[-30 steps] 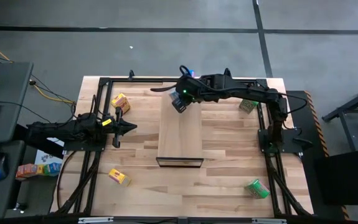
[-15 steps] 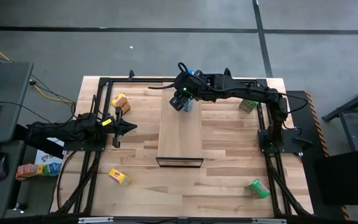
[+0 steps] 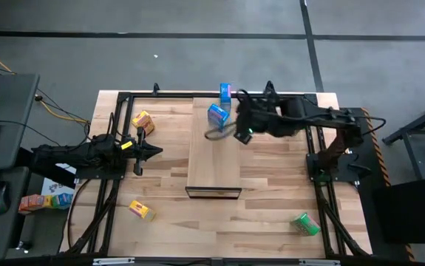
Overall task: Stack cereal on shelf
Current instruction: Put the blue cereal box on the shelf
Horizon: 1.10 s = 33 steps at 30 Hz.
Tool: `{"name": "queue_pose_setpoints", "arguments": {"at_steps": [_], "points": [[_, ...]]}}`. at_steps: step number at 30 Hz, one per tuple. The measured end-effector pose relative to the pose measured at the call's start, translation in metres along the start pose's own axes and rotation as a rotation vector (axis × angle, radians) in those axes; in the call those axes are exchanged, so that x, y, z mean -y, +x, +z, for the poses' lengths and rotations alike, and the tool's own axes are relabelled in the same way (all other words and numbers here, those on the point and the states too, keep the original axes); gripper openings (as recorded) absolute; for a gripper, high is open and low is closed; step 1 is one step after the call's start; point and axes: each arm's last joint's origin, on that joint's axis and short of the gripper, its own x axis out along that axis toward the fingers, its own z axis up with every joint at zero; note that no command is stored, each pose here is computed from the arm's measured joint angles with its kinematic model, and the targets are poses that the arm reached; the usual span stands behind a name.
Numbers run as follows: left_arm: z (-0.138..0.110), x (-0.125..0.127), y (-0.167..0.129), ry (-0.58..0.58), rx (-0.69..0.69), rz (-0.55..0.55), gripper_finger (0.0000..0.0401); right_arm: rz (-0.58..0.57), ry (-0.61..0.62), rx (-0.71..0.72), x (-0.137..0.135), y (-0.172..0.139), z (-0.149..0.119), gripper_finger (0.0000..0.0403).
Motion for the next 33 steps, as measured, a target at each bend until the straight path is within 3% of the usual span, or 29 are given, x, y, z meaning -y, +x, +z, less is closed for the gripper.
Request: {"name": "queue_pose_setpoints", "arguments": {"at_steps": [3,8,16,21,27,33], "points": [[0.0,0.0,0.0,0.0,0.0,0.0,0.0003,-0.062,0.008,-0.001,-0.002,-0.019,-0.014,0.0124],[0.0,0.0,0.0,0.0,0.0,0.0,0.0003,-0.027,-0.018,0.051,-0.01,-0.035,-0.038,0.0081],[0.0,0.0,0.0,0.0,0.0,0.0,0.0003,-0.087,0.071,-0.016,0.003,-0.009,-0.114,0.0004],[0.0,0.0,0.0,0.0,0.0,0.0,0.0003,0.094,0.141,0.029,0.006,0.008,-0.148,0.0002],[0.0,0.0,0.0,0.0,0.0,0.0,0.0003,0.394,0.142,0.223,-0.005,0.027,-0.176,0.0001],[0.0,0.0,0.0,0.0,0.0,0.0,0.0003,0.574,0.102,0.42,-0.017,0.049,-0.191,0.0]]}}
